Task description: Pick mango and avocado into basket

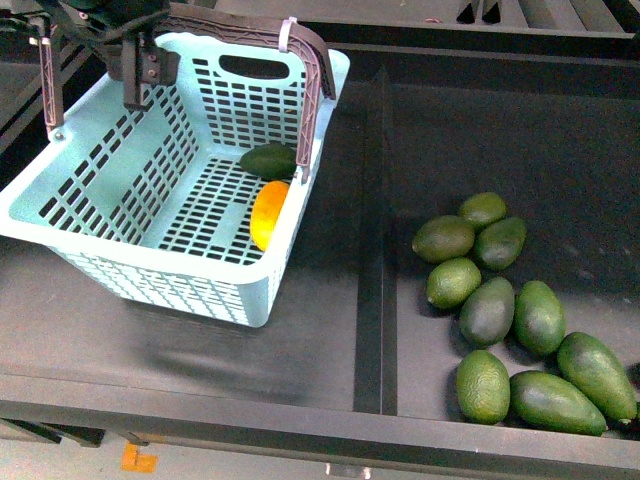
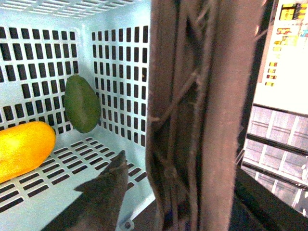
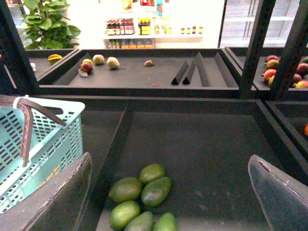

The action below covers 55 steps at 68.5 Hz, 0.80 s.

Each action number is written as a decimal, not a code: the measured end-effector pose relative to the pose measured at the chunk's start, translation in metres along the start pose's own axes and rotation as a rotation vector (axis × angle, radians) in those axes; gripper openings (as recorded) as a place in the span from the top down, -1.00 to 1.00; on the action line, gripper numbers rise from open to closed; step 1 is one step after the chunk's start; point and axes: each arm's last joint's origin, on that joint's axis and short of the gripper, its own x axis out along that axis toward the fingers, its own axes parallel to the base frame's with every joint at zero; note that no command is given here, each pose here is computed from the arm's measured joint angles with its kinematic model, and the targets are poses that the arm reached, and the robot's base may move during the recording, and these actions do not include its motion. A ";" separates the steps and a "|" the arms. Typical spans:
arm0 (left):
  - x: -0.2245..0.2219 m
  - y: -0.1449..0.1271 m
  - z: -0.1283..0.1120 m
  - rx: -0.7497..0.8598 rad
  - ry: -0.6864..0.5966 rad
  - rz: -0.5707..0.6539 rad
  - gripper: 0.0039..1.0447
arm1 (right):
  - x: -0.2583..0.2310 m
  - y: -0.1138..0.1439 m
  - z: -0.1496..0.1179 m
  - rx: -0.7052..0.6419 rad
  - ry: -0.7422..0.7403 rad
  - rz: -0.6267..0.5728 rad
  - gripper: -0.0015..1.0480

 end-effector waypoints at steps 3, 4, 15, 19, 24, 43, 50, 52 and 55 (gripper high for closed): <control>-0.013 -0.001 0.007 -0.016 -0.027 -0.007 -0.28 | 0.000 0.000 0.000 0.000 0.000 0.000 -0.83; -0.018 -0.001 0.009 -0.018 -0.038 -0.008 -0.35 | 0.000 0.000 0.000 0.000 0.000 0.000 -0.83; -0.075 -0.002 0.029 0.074 -0.167 0.088 -0.86 | 0.000 0.000 0.000 0.000 0.000 0.000 -0.83; -0.088 -0.005 0.031 0.105 -0.183 0.096 -0.84 | 0.000 0.000 0.000 0.000 0.000 0.000 -0.83; -0.087 0.002 0.033 0.308 -0.134 -0.096 -0.65 | 0.000 0.000 0.000 0.000 0.000 0.000 -0.83; -0.175 0.068 0.053 1.337 -0.535 -0.406 0.59 | 0.000 0.000 0.000 0.000 0.000 0.000 -0.83; -0.192 0.094 0.054 1.393 -0.510 -0.377 0.96 | 0.000 0.000 0.000 0.000 0.000 0.000 -0.83; -0.198 0.098 0.054 1.398 -0.513 -0.378 0.96 | 0.000 0.000 0.000 0.000 0.000 0.000 -0.83; -0.205 0.105 0.055 1.400 -0.528 -0.385 0.96 | 0.000 0.000 0.000 0.000 0.000 0.000 -0.83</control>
